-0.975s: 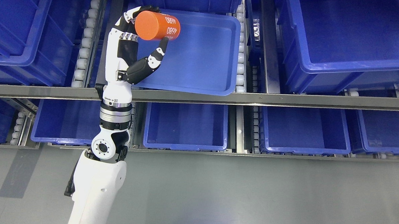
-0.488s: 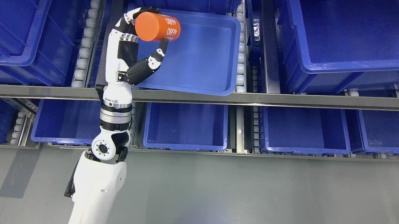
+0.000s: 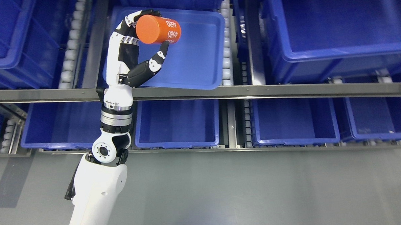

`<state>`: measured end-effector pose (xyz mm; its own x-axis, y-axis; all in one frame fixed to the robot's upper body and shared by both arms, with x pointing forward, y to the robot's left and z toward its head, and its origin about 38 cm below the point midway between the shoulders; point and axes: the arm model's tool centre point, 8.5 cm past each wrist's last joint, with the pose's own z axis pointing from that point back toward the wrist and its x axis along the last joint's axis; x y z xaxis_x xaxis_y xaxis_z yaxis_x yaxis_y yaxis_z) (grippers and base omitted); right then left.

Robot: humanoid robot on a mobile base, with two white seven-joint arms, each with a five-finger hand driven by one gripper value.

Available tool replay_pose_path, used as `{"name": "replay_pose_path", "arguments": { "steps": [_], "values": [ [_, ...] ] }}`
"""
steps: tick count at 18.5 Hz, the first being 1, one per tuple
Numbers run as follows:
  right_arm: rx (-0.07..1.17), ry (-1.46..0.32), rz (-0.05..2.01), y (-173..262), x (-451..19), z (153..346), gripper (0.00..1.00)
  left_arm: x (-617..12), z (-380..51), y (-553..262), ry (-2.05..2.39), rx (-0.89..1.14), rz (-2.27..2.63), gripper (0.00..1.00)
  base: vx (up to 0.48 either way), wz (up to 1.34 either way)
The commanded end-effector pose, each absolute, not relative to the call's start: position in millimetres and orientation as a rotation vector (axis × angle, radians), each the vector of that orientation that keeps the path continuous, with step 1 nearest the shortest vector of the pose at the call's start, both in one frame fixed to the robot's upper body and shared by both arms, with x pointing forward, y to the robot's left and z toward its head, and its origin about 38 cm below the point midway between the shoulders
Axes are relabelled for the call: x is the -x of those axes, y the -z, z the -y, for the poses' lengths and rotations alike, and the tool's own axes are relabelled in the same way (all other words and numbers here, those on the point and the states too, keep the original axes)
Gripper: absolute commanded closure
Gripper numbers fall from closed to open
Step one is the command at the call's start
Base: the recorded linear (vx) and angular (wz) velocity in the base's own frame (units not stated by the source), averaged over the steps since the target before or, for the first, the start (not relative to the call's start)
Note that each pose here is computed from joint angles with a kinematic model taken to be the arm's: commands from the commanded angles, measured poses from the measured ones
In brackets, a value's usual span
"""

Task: Grab orange capacitor from left shelf to right desk
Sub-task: 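Hold the capacitor in the left hand while turning toward the steel table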

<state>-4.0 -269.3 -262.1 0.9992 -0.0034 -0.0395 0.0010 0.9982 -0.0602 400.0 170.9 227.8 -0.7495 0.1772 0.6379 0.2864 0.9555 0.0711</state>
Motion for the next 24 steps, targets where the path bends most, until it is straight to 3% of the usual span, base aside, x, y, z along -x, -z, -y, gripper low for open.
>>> {"name": "replay_pose_path", "arguments": {
  "steps": [1,14,24],
  "values": [
    [0.073,0.007,-0.006,262,-8,280.3,0.0,-399,-172,-228,0.214,0.323,2.438,0.98,-0.102,-0.38],
    [0.073,0.007,-0.006,262,-8,280.3,0.0,-395,-168,-228,0.207,0.338,2.436,0.98,-0.132,-1.07],
    [0.073,0.007,-0.006,262,-8,280.3,0.0,-395,-162,-225,0.204,0.353,2.421,0.98,0.093,-0.56]
  ]
}}
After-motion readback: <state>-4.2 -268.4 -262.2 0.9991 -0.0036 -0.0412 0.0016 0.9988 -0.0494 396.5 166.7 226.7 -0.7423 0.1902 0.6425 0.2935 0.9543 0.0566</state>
